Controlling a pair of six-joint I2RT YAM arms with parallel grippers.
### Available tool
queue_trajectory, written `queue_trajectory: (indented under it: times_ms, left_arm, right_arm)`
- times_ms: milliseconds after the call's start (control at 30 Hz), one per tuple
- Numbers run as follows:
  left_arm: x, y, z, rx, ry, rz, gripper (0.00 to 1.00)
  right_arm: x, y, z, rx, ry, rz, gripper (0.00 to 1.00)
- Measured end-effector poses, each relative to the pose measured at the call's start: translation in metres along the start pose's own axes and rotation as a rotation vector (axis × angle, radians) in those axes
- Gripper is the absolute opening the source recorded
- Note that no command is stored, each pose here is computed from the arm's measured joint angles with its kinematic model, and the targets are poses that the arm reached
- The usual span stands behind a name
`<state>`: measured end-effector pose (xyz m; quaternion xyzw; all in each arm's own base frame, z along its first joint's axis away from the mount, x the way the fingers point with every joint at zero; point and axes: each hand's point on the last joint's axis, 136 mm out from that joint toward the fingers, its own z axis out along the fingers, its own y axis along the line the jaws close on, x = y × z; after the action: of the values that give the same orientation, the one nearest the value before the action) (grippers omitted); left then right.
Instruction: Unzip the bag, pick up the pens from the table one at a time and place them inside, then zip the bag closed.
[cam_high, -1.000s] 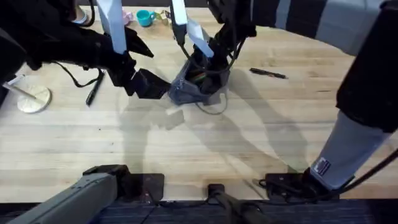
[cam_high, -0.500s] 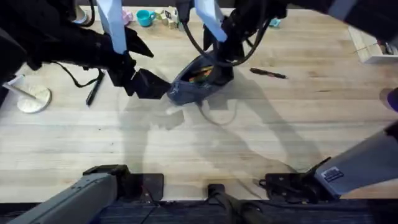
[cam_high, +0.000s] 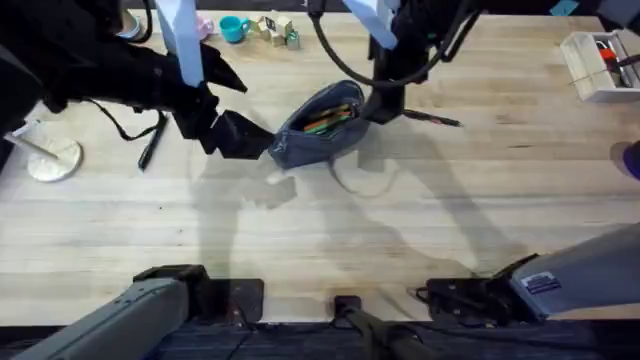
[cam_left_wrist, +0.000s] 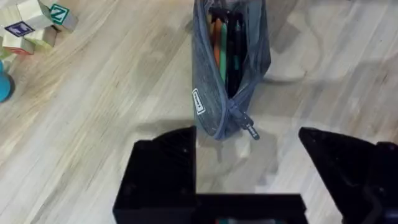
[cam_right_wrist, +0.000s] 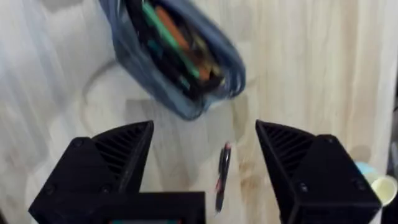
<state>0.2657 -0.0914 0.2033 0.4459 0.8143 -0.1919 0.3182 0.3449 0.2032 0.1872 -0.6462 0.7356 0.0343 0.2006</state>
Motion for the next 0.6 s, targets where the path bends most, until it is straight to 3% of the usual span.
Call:
queue_trajectory:
  times_ms: [367, 600]
  left_arm:
    - [0.000, 0.000, 0.000, 0.000, 0.000, 0.000, 0.993]
    - [0.000, -0.001, 0.000, 0.002, 0.002, -0.002, 0.993]
  right_arm:
    - [0.062, 0.009, -0.011, -0.079, 0.159, 0.271, 0.996]
    - [0.108, -0.014, -0.023, -0.068, 0.137, 0.467, 0.995]
